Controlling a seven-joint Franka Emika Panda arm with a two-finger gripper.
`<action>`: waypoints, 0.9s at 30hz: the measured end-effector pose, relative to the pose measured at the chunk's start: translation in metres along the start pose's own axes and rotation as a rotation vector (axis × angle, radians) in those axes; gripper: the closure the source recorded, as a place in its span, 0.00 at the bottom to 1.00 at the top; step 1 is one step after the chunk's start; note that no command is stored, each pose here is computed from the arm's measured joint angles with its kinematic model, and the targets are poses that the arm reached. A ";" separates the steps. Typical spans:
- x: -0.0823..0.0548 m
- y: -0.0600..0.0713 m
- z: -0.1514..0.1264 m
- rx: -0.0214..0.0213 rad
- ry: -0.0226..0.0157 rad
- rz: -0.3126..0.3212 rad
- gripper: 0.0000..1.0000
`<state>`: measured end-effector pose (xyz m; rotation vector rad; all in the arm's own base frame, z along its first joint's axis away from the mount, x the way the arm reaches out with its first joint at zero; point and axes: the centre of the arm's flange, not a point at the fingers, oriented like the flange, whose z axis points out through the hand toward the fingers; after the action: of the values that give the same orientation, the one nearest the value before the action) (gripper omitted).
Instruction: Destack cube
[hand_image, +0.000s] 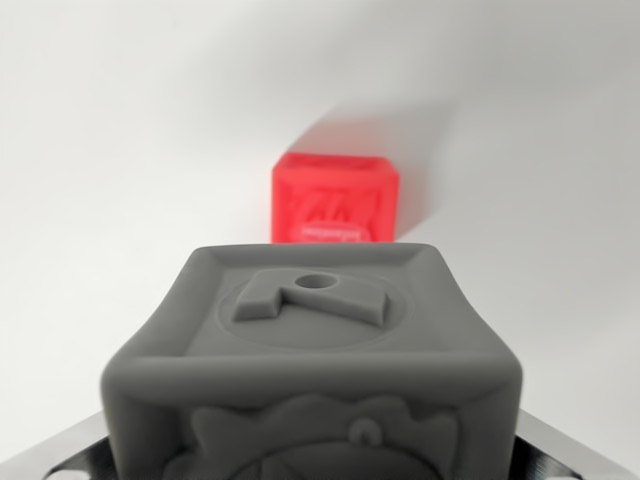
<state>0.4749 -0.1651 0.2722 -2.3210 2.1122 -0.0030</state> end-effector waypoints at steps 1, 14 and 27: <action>0.000 0.000 -0.003 0.0002 -0.0001 0.000 1.00; -0.012 -0.001 -0.016 -0.0058 -0.0040 -0.005 1.00; -0.034 -0.003 -0.008 -0.0064 -0.0039 -0.015 1.00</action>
<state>0.4749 -0.1314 0.2804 -2.3386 2.0959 0.0082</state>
